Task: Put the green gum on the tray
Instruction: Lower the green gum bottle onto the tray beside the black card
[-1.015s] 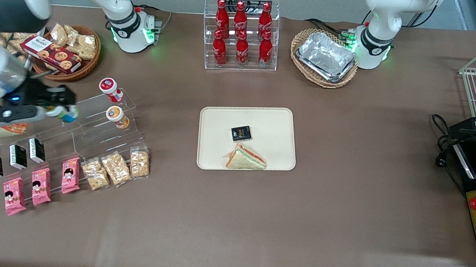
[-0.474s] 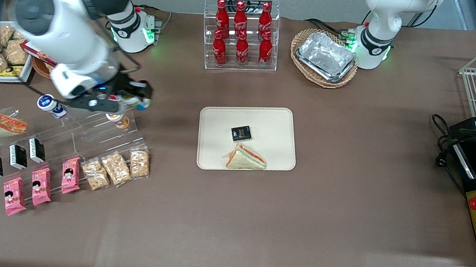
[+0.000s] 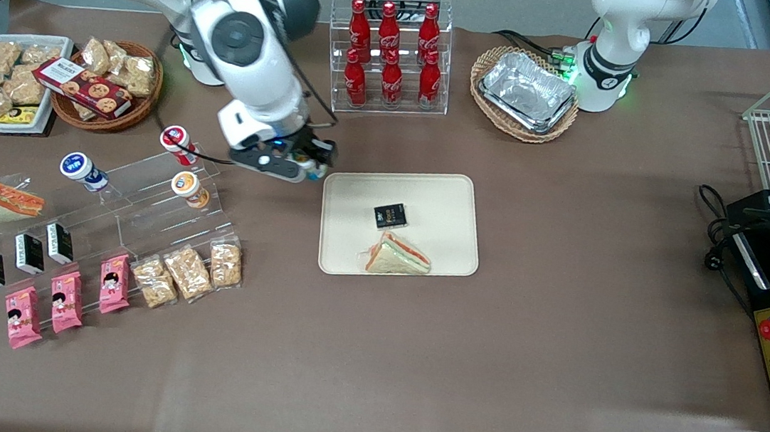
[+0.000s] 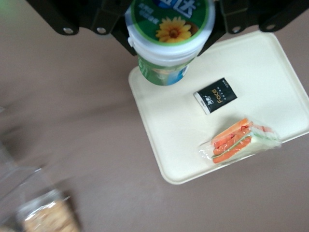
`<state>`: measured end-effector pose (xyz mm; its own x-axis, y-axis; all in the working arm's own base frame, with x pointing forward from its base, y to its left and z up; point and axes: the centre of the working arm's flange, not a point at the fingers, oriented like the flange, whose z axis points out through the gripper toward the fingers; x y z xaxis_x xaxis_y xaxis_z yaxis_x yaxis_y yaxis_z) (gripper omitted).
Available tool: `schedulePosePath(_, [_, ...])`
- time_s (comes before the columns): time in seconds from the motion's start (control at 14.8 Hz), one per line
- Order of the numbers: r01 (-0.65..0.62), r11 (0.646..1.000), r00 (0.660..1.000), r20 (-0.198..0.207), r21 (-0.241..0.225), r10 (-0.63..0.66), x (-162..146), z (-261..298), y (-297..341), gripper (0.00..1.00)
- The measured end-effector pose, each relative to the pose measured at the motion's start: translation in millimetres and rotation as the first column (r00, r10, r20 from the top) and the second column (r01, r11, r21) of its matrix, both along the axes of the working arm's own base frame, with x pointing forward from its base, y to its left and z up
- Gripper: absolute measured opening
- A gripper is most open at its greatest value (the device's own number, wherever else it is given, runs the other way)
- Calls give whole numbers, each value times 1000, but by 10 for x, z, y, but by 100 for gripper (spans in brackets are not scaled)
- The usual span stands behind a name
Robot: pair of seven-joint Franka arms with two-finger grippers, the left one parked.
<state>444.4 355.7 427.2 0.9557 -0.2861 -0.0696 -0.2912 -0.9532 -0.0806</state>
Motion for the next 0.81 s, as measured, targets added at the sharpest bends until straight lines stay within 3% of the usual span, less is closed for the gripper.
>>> schedulePosePath(0.14, [32, 999, 999, 31, 18, -32, -201, -468, 90, 51])
schedulePosePath(0.41, [73, 997, 997, 18, 6, -73, -478, -1091, 234, 51])
schedulePosePath(0.81, [78, 997, 997, 28, -17, -77, -545, -1696, 379, 51])
